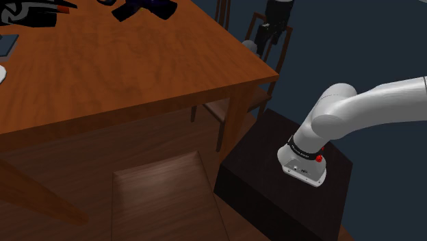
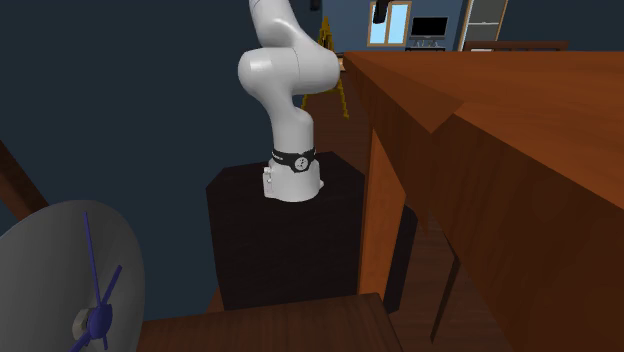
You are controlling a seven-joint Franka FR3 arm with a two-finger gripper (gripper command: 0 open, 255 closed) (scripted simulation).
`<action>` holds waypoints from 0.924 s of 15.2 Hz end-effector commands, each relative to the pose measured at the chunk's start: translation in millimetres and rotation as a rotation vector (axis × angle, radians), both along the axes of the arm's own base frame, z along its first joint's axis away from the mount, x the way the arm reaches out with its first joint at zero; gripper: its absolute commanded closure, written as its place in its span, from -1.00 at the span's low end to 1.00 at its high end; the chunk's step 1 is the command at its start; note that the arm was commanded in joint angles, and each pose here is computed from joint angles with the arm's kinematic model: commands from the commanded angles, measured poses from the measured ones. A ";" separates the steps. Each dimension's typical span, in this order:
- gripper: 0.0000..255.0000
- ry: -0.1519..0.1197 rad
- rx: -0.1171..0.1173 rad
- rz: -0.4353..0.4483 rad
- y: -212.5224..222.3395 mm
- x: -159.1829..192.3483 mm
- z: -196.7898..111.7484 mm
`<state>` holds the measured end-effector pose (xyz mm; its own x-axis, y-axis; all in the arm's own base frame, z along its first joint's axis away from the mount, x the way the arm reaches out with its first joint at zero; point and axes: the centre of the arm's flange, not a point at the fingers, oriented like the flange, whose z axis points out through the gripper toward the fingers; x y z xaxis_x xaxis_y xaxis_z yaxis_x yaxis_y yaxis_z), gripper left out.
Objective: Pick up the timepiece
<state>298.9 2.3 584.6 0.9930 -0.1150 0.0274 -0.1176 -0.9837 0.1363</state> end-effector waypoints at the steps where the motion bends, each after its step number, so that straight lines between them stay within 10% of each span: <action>1: -1.00 0.000 0.000 0.000 0.0 0.0 0.0; 14: -1.00 0.012 0.028 0.024 -148.9 78.8 -49.7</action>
